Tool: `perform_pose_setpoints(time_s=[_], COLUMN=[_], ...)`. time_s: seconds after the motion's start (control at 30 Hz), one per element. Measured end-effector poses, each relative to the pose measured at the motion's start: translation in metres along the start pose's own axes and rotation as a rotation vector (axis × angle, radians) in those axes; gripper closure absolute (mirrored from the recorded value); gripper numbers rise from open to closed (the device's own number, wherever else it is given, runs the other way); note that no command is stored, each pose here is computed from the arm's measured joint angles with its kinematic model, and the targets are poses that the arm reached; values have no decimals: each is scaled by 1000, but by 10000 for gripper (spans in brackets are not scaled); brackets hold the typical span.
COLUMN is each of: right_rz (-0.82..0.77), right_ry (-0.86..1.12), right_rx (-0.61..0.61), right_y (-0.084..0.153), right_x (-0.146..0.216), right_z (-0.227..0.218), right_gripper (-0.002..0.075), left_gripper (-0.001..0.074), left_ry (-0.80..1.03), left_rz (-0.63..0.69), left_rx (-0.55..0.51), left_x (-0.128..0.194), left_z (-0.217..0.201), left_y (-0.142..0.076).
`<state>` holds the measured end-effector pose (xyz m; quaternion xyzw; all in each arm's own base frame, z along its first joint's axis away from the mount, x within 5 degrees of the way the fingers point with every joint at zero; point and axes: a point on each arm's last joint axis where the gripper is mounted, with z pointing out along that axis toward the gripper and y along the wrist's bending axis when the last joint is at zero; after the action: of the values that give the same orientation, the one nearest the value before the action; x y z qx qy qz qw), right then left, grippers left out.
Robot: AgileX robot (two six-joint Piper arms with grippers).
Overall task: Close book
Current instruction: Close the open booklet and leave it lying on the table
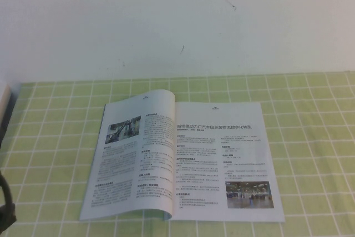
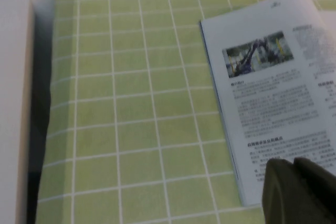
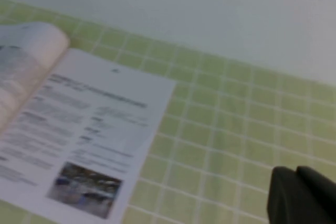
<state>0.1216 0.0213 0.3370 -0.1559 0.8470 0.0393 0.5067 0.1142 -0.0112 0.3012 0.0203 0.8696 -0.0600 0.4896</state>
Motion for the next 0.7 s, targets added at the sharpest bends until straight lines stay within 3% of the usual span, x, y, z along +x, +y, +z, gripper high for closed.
perform_pose_setpoints(time_s=[0.33, 0.7], right_rz=[291, 191], right_ry=[60, 265], right_rx=[-274, -486], right_y=[11, 15], right_x=[-10, 2], right_z=[47, 132], right_gripper=[729, 729], left_gripper=[738, 738], left_ry=[189, 410], left_rz=[-92, -134], left_rx=[76, 334], left_x=[4, -4], left_z=[44, 117], left_y=[-2, -16])
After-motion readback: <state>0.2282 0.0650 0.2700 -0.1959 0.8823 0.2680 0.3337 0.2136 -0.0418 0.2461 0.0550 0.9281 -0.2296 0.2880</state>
